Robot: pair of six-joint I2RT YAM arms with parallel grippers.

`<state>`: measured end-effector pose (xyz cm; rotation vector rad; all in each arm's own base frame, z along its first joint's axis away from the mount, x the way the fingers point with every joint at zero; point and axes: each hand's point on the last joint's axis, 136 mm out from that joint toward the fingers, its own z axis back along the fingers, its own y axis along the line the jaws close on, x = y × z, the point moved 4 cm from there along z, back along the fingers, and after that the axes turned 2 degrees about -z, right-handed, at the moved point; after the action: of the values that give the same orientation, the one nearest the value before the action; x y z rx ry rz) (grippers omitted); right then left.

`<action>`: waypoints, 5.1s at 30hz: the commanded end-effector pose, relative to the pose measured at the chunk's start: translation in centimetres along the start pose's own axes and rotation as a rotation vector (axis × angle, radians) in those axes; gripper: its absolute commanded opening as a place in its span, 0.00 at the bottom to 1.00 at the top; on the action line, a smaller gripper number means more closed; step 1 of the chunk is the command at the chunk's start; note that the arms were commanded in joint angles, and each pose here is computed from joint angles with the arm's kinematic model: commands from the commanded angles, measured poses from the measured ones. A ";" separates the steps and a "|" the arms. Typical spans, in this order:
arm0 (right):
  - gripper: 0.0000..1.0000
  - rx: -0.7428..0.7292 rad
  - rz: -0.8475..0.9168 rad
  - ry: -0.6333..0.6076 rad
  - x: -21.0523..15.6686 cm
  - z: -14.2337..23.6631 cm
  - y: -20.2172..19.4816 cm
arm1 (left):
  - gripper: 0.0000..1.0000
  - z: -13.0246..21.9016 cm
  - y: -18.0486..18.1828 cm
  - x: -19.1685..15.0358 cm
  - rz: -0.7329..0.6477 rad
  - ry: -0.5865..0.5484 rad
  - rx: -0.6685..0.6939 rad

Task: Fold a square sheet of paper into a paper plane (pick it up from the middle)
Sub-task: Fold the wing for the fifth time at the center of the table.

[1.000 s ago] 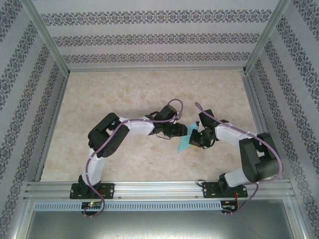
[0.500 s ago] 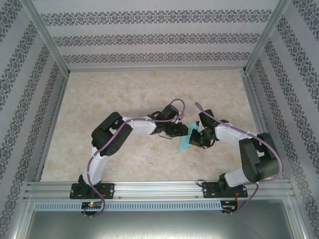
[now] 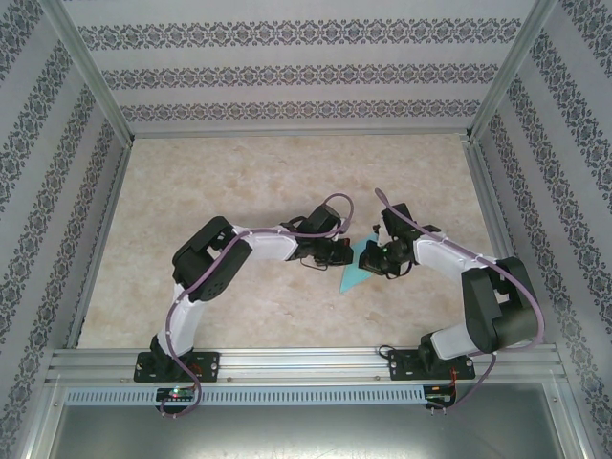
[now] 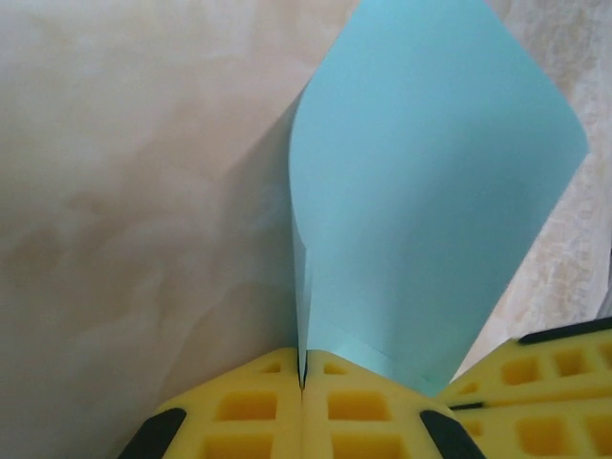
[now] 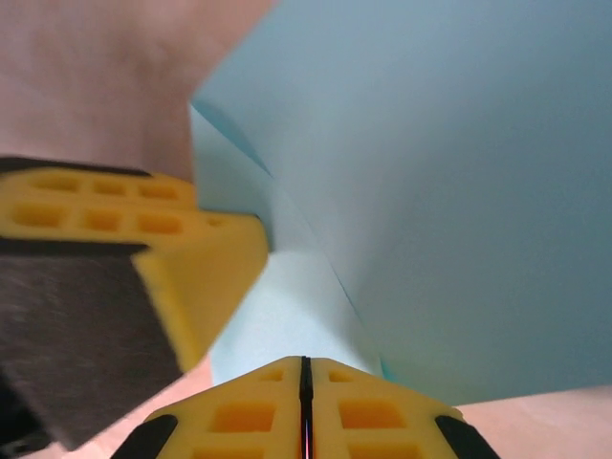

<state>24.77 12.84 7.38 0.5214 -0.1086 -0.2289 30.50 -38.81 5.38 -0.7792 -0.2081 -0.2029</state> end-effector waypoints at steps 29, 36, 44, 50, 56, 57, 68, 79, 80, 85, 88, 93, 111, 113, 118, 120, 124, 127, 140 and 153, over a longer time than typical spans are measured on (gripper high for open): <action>0.10 0.073 -0.026 -0.058 -2.6 -0.1 2.5 | 0.06 3.3 -0.3 -1.9 0.017 -0.173 0.095; 0.09 0.019 -0.064 -0.057 -2.9 -1.9 0.8 | 0.06 3.3 -0.4 -2.2 0.013 -0.164 0.094; 0.08 -0.014 -0.084 -0.054 -2.5 -3.1 -0.2 | 0.08 3.6 -0.8 -2.4 0.008 -0.169 0.080; 0.08 -0.064 -0.086 -0.042 -2.9 -3.4 -1.4 | 0.15 3.8 -1.2 -2.5 -0.008 -0.158 0.074; 0.07 -0.086 -0.081 -0.019 -3.1 -3.8 -2.0 | 0.25 4.4 -1.4 -2.7 -0.021 -0.157 0.066; 0.07 -0.088 -0.080 -0.019 -3.0 -3.8 -2.1 | 0.26 4.6 -1.4 -2.8 -0.023 -0.158 0.066; 0.07 -0.082 -0.053 -0.016 -2.5 -3.3 -1.7 | 0.24 4.7 -1.5 -3.5 -0.045 -0.108 0.069; 0.07 -0.066 -0.056 -0.020 -2.5 -3.2 -1.7 | 0.18 4.7 -1.5 -4.1 -0.080 -0.064 0.114; 0.07 -0.066 -0.055 -0.022 -2.4 -3.2 -1.6 | 0.18 4.6 -1.5 -4.2 -0.089 -0.052 0.125; 0.07 -0.052 -0.052 -0.021 -2.5 -3.2 -1.5 | 0.15 4.3 -1.5 -4.0 -0.120 -0.047 0.171; 0.07 -0.048 -0.050 -0.017 -2.6 -3.2 -1.5 | 0.11 3.9 -1.6 -3.9 -0.133 -0.041 0.186; 0.07 -0.061 -0.048 -0.027 -2.6 -3.1 -1.7 | 0.09 3.4 -1.1 -4.0 -0.169 -0.022 0.259; 0.06 -0.004 -0.055 -0.029 -2.5 -3.2 -1.7 | 0.08 3.2 0.3 -3.9 -0.218 -0.017 0.417; 0.06 -0.006 -0.057 -0.028 -2.5 -3.2 -1.8 | 0.08 3.4 0.4 -3.8 -0.222 -0.017 0.436; 0.06 -0.005 -0.058 -0.028 -2.5 -3.2 -1.8 | 0.08 2.9 0.4 -4.0 -0.228 0.000 0.421; 0.06 -0.001 -0.057 -0.026 -2.4 -3.3 -1.7 | 0.08 2.8 0.1 -3.9 -0.229 0.001 0.405; 0.05 0.007 -0.055 -0.029 -2.3 -3.2 -1.5 | 0.08 2.8 -0.3 -3.8 -0.249 0.013 0.422; 0.05 0.017 -0.054 -0.030 -2.3 -3.1 -1.3 | 0.08 2.5 -0.5 -3.8 -0.248 0.022 0.412; 0.05 0.045 -0.079 -0.020 -2.5 -3.7 -1.9 | 0.09 2.5 -4.1 -4.2 -0.256 0.019 0.240; 0.05 0.111 -0.109 -0.028 -2.6 -3.1 -1.8 | 0.09 1.2 -3.4 -4.6 -0.224 0.031 0.214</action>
<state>23.56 14.16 4.60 0.6588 -0.1601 -0.2989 25.65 -38.80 7.39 -0.4897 -0.2901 -0.3922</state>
